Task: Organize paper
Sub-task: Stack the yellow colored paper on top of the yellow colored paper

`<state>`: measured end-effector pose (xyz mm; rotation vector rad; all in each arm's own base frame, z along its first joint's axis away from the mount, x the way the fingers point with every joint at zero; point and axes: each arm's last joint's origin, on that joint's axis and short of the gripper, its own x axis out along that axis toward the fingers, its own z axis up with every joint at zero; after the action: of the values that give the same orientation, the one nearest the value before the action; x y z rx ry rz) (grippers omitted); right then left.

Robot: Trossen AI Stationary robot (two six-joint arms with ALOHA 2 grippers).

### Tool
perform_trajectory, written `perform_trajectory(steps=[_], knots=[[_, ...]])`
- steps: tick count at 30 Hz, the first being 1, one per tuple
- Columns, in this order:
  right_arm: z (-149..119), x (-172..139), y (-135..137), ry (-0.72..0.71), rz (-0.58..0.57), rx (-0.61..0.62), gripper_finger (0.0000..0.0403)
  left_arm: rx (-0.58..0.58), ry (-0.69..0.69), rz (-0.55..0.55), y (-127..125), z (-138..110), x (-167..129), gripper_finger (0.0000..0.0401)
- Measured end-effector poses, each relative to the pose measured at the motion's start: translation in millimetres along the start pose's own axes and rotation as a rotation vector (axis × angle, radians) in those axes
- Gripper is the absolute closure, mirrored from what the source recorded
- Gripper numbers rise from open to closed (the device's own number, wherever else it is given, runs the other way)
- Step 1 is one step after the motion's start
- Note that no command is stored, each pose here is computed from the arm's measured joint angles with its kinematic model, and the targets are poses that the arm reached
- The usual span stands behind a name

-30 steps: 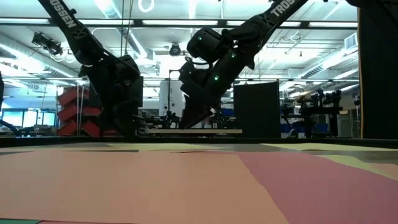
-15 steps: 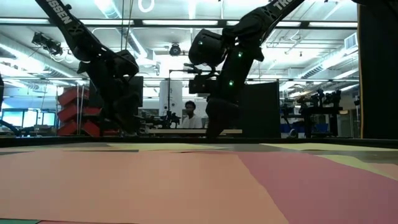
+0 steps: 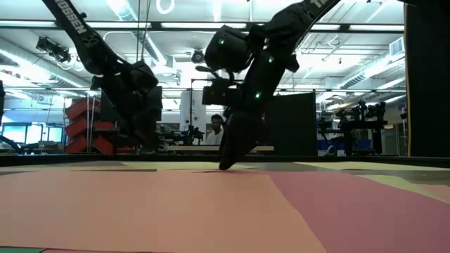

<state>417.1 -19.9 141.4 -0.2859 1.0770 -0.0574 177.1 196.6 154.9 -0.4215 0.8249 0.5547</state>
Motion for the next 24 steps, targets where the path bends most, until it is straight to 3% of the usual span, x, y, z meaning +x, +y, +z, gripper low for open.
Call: perform_trajectory(steps=[10,20,24], knots=[[0,3,2,0.005,-0.016,0.048,0.0147,-0.083,0.035,-0.029,21,11,-1,0.0199],[0,5,-4,-0.010,-0.025,0.068,0.0154,-0.123,0.141,-0.066,33,10,38,0.0200],[0,5,-5,-0.016,-0.029,0.073,0.0156,-0.108,0.170,-0.062,28,17,37,0.0205]])
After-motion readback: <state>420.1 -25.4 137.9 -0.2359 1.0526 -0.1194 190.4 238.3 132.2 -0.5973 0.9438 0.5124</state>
